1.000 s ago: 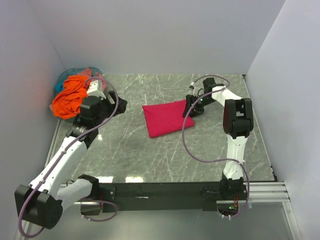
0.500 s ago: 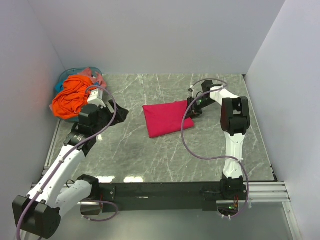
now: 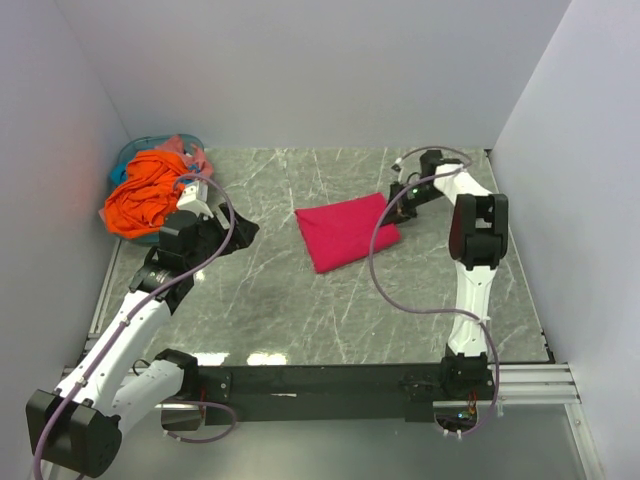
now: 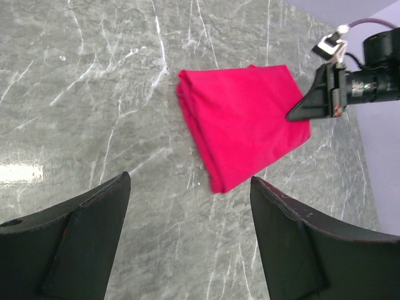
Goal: Fold and stack the t-shirts
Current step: Neatly place the folded tshirt to the corner
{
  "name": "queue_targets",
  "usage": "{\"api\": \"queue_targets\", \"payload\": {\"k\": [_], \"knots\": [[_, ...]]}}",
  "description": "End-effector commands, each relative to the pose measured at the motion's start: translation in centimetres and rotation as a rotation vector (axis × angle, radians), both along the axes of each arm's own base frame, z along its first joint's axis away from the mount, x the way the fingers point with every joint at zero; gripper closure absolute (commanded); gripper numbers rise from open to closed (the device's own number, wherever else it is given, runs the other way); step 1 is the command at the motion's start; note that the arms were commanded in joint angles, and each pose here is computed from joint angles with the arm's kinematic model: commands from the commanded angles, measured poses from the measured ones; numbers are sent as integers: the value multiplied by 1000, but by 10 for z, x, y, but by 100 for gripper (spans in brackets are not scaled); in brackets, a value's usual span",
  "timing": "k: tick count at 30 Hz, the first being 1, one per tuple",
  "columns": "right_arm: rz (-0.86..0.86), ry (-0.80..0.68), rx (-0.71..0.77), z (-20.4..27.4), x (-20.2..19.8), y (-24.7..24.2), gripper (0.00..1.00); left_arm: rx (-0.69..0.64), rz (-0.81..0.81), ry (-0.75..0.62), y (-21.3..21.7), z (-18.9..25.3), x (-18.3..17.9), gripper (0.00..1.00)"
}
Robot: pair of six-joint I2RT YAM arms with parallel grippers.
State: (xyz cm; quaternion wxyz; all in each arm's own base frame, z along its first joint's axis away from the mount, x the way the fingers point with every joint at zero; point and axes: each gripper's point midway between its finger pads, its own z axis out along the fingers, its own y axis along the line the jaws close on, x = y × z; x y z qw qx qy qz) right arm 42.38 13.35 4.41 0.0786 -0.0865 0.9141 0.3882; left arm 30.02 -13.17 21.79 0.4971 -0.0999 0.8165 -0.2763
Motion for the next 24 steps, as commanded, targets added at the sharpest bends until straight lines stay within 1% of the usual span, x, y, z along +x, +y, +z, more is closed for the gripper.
{"api": "queue_targets", "payload": {"k": [1, 2, 4, 5, 7, 8, 17, 24], "knots": [[-81, -38, -30, 7, 26, -50, 100, -11, -8, -42, -1, 11, 0, 18], [-91, -32, -59, 6, 27, -64, 100, -12, -9, -42, -1, 11, 1, 18], [-115, -61, -98, 6, 40, -86, 100, -12, -12, -40, -2, 10, 2, 18], [-148, -66, -136, 4, 44, -108, 100, -12, -14, -39, -3, 10, 3, 18], [-176, -78, -195, 4, 51, -133, 100, -16, -17, -42, -4, 10, 5, 18], [-209, -91, -254, 4, 56, -155, 100, -16, -18, -33, -4, 7, 5, 18], [-384, -198, -530, 18, 78, -261, 100, -7, -43, -17, -10, 3, 12, 19], [-460, -257, -655, 27, 94, -300, 100, -9, -47, -10, -11, -1, 12, 19]]}}
